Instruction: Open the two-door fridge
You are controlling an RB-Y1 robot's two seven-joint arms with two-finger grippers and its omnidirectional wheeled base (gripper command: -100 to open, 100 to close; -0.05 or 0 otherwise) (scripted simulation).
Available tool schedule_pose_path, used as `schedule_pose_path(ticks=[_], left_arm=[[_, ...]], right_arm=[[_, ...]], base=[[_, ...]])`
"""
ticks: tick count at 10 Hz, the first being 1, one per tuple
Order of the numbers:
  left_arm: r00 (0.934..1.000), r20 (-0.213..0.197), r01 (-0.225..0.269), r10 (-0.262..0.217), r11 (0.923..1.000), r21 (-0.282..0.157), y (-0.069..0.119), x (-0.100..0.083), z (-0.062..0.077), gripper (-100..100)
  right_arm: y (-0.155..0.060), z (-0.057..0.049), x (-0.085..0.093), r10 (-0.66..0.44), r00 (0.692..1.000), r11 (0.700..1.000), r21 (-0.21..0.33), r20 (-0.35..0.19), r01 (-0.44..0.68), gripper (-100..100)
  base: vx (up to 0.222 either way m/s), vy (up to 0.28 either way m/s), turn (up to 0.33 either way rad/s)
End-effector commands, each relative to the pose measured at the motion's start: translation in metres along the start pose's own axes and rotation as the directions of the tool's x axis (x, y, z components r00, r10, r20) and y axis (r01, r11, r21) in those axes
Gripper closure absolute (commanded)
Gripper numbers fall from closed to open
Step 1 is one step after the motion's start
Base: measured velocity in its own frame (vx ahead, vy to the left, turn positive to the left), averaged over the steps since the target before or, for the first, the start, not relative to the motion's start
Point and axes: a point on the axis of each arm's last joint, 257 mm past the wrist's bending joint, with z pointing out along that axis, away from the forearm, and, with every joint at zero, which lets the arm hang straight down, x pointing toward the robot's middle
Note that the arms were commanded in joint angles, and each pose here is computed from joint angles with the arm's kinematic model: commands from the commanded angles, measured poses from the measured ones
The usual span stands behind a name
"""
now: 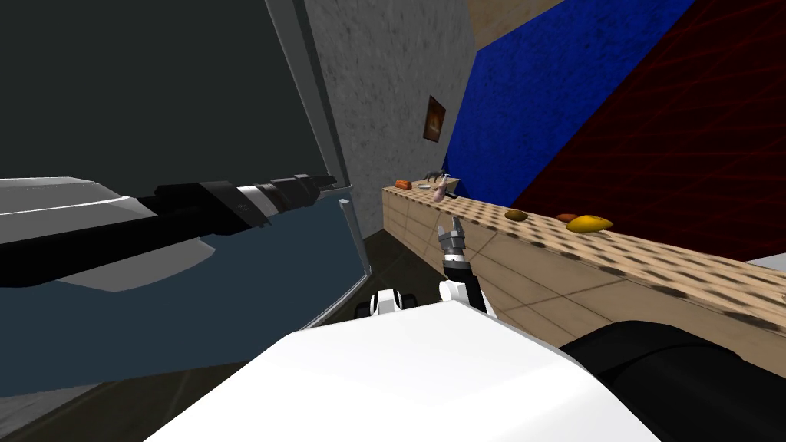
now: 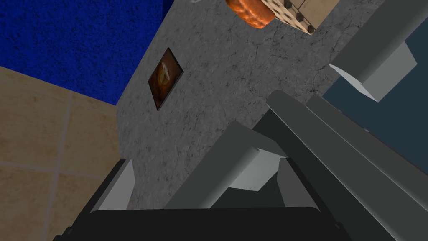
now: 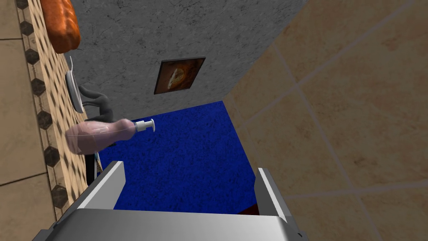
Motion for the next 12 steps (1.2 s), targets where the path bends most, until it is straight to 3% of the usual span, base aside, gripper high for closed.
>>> schedule_pose_path(ticks=[1, 4, 5, 7, 8, 9, 11, 12], left_arm=[[0.9998, -0.011, 0.019, -0.019, 0.9993, -0.032, 0.003, 0.000, 0.003, -100], [0.9997, -0.016, 0.018, -0.019, 0.9992, -0.035, 0.001, 0.001, 0.004, -100], [0.9997, -0.015, 0.017, -0.018, 0.9993, -0.034, 0.001, 0.001, 0.004, 100], [0.9980, -0.062, 0.017, -0.015, 0.9994, 0.032, -0.025, 0.017, 0.002, 100], [0.9980, -0.062, 0.017, -0.015, 0.9994, 0.032, -0.025, 0.017, 0.002, 100], [0.9956, -0.093, 0.017, -0.010, 0.9970, 0.075, -0.043, 0.028, -0.001, 100], [0.9956, -0.093, 0.017, -0.010, 0.9970, 0.075, -0.043, 0.028, -0.001, 100], [0.9923, -0.124, 0.018, -0.004, 0.9928, 0.118, -0.060, 0.038, -0.004, 100]], right_arm=[[0.000, 0.000, 0.000, 0.000, 1.000, 1.000, 0.000, 0.000, 0.000, 0], [0.000, 0.000, 0.000, 0.000, 1.000, 1.000, 0.000, 0.000, 0.000, 0], [0.000, 0.000, 0.000, 0.000, 1.000, 1.000, 0.000, 0.000, 0.000, 0], [0.000, 0.000, 0.000, 0.001, 1.000, 1.000, -0.001, 0.000, -0.001, 0], [0.000, 0.000, 0.000, 0.001, 1.000, 1.000, -0.001, 0.000, -0.001, 0], [0.000, 0.000, 0.000, 0.001, 1.000, 1.000, -0.001, 0.000, -0.001, 0], [0.000, 0.000, 0.000, 0.000, 1.000, 1.000, -0.001, 0.000, 0.000, 0], [0.000, 0.000, 0.000, 0.000, 1.000, 1.000, 0.000, 0.000, 0.000, 0]], base=[[0.211, 0.012, -0.016], [0.108, 0.013, -0.004], [0.006, 0.001, 0.001], [-0.304, 0.052, -0.147], [-0.263, 0.054, -0.089], [-0.249, 0.036, -0.125], [-0.153, 0.038, -0.036], [-0.186, 0.024, -0.061]])
